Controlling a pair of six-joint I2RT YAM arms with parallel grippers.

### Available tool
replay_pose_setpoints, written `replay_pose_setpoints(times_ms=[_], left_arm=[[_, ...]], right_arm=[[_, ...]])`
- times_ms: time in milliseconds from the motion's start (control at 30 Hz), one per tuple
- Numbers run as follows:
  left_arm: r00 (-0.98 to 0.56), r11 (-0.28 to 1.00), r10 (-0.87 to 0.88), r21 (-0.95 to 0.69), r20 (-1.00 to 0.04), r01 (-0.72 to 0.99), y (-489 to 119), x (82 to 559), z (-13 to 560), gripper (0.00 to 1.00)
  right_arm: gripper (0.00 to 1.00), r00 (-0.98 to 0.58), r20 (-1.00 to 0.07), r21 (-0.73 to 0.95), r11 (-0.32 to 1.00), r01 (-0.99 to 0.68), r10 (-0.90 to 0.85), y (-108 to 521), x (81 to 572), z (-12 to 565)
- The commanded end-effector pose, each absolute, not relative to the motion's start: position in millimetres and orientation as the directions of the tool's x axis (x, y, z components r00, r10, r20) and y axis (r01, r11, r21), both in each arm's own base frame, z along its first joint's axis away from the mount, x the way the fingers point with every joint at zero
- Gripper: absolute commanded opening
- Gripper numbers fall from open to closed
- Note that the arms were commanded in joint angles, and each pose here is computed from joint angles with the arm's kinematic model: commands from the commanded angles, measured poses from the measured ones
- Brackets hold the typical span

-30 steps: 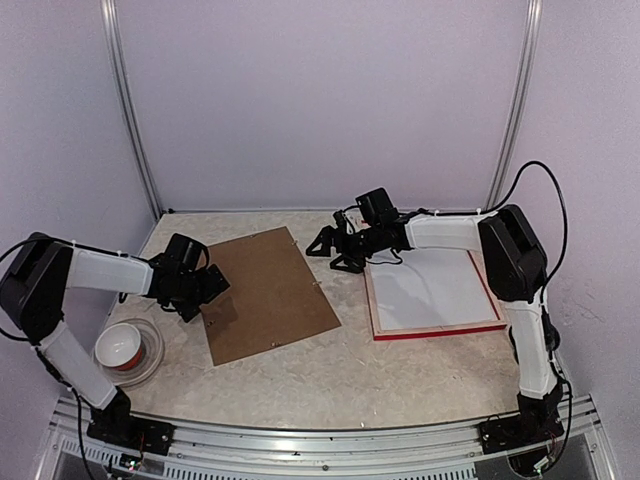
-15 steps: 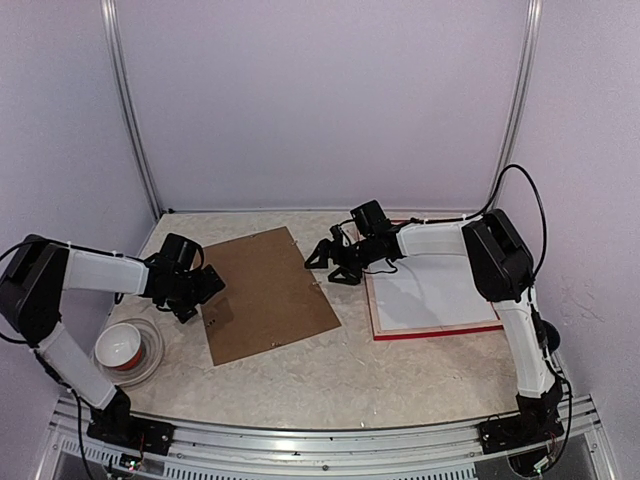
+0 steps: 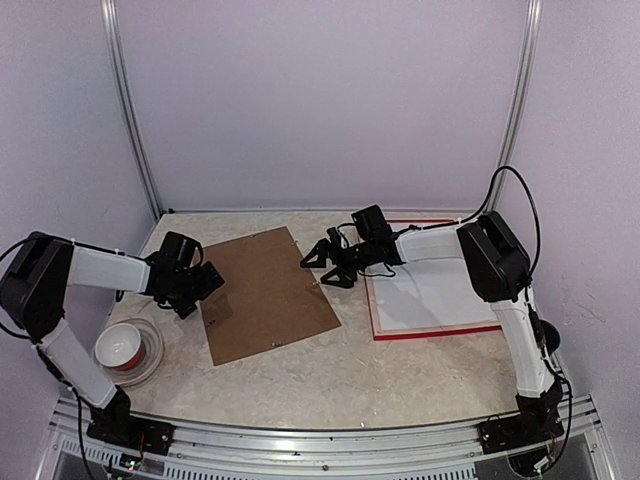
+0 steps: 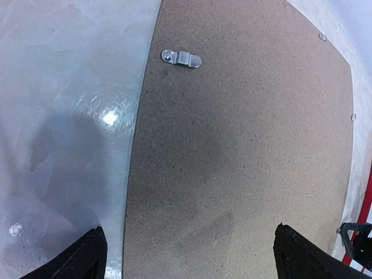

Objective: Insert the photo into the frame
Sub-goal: Move the backboard to the frame body.

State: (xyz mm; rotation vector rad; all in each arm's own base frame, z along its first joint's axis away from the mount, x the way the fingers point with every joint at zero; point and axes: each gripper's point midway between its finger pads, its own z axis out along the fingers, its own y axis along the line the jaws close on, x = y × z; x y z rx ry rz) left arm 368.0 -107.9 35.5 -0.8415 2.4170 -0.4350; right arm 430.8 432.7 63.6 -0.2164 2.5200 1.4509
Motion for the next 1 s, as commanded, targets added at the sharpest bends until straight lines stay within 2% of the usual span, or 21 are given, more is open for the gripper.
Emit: replay_pose_setpoints(times_ms=[0, 500, 800, 967], left_arm=[[-0.712, 0.768, -0.633, -0.362, -0.304, -0.529, -100, 343, -4, 0.99], [-0.729, 0.775, -0.622, -0.36, -0.286, -0.52, -104, 337, -13, 0.99], [-0.741, 0.777, -0.616, -0.364, -0.269, -0.514, -108, 333, -19, 0.99], [-0.744, 0.778, -0.614, -0.365, -0.263, -0.512, -110, 333, -21, 0.99]], right_arm=[[0.96, -0.975, -0.222, 0.871, 0.445, -0.209, -0.022, 436, 421, 60], [0.99, -0.974, -0.227, 0.936, 0.272, -0.222, -0.014, 442, 413, 108], [0.99, -0.967, -0.253, 0.944, 0.216, -0.25, -0.013, 442, 408, 141], [0.99, -0.969, -0.247, 0.941, 0.232, -0.244, -0.02, 440, 407, 136]])
